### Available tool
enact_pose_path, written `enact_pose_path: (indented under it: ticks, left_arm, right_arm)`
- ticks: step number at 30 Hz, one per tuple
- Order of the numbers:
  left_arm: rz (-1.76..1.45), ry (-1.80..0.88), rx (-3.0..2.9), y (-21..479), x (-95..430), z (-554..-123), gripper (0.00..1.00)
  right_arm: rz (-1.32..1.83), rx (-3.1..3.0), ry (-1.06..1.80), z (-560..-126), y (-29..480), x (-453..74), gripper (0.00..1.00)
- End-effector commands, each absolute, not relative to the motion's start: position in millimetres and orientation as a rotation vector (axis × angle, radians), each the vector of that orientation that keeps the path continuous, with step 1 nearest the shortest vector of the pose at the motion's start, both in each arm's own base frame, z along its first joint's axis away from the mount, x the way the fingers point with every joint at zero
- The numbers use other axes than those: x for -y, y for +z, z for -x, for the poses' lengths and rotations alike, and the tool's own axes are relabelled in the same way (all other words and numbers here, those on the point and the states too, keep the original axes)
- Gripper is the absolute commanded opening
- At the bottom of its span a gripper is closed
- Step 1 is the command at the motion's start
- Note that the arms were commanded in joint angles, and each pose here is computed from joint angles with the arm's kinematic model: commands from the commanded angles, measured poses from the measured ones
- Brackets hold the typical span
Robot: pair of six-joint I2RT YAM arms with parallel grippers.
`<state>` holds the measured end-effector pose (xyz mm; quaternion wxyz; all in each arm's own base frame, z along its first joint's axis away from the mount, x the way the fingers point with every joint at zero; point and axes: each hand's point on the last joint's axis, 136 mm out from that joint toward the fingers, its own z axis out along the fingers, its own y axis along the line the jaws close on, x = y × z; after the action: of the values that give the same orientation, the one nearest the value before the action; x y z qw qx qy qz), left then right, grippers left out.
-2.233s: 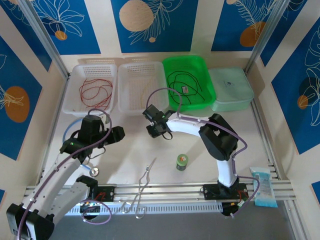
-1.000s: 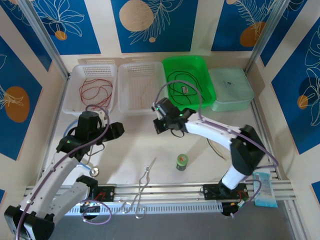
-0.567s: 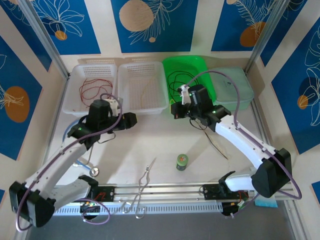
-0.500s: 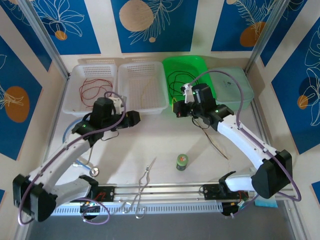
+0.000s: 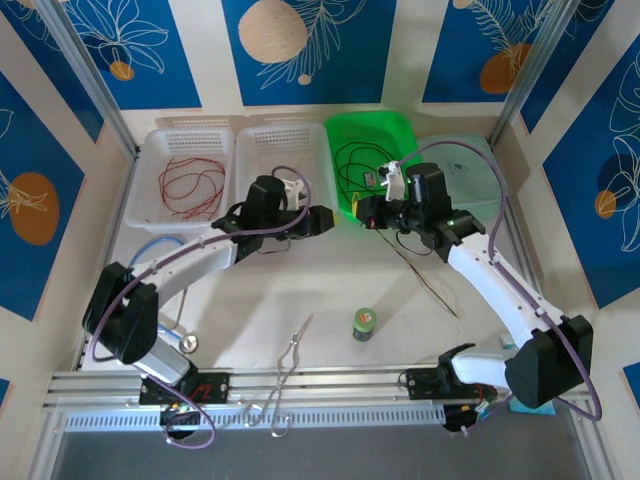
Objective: Untangle the cables
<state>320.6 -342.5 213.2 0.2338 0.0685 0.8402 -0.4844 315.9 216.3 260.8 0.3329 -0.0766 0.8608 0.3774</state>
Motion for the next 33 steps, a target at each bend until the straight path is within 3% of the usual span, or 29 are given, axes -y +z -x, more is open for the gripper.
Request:
enact_pose_path:
  ticks: [1, 26, 29, 33]
  left_arm:
    - [-0.226, -1.428, -2.233, 230, 365, -326, 0.48]
    - [-0.232, -1.527, -2.309, 185, 422, -325, 0.40]
    - [-0.230, -1.498, -2.303, 184, 422, -330, 0.31]
    - [-0.265, -1.466, -2.306, 191, 423, -333, 0.04]
  right_arm:
    - [0.210, -2.228, 1.040, -309, 270, -218, 0.00]
    - [0.199, -2.208, 1.075, -304, 277, -216, 0.00]
    - [0.201, -2.204, 1.070, -303, 278, -215, 0.00]
    - [0.186, -2.196, 1.054, -306, 281, -208, 0.00]
